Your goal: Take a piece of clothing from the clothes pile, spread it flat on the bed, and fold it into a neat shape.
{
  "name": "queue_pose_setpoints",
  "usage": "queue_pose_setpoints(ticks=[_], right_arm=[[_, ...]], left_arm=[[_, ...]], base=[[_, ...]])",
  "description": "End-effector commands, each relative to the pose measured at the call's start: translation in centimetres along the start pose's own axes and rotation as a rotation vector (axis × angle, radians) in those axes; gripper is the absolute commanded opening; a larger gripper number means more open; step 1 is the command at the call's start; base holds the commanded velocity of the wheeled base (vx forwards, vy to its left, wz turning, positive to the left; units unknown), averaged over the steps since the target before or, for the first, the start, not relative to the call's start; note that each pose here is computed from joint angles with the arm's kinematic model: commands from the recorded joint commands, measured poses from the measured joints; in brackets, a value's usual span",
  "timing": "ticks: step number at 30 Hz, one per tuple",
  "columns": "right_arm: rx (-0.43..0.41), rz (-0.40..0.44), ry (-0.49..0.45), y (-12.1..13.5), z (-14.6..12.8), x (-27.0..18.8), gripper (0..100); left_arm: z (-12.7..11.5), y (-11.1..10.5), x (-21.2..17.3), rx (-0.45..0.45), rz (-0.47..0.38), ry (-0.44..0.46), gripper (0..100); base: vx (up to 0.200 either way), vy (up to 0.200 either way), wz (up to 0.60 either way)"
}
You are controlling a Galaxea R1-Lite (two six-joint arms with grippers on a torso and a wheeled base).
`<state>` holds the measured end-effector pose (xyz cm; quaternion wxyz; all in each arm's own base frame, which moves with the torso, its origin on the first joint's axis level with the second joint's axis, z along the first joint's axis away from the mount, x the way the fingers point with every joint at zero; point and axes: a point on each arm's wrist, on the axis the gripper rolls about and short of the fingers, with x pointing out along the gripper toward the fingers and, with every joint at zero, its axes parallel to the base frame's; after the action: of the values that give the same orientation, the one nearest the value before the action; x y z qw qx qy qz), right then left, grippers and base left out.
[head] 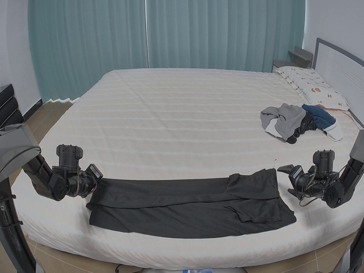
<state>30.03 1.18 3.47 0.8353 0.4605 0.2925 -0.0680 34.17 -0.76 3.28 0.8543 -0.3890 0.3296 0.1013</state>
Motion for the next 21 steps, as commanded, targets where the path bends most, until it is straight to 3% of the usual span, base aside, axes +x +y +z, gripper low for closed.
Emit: queue_pose_setpoints(ticks=[1,8,9,17,21], right_arm=[[-0.001,-0.013,0.013,-0.3,-0.4,0.1,100],[-0.004,-0.019,0.024,-0.4,-0.7,0.2,100],[-0.004,-0.019,0.024,-0.4,-0.7,0.2,100],[-0.017,-0.016,0.039,-0.2,-1.3,-0.4,100],[-0.020,0.006,0.028,0.3,-1.2,-1.3,100]], left_arm=[[0.3,0.0,0.0,-0.003,-0.003,-0.008,0],[0.0,0.1,0.1,0.001,0.002,0.005,0],[0.0,0.1,0.1,0.001,0.002,0.005,100],[0.1,0.1,-0.2,0.000,-0.002,0.005,100],[-0.1,-0.1,-2.3,0.002,-0.014,-0.007,100]], base=[[0.000,0.000,0.00],[0.000,0.000,0.00],[0.000,0.000,0.00],[0.000,0.000,0.00],[0.000,0.000,0.00]])
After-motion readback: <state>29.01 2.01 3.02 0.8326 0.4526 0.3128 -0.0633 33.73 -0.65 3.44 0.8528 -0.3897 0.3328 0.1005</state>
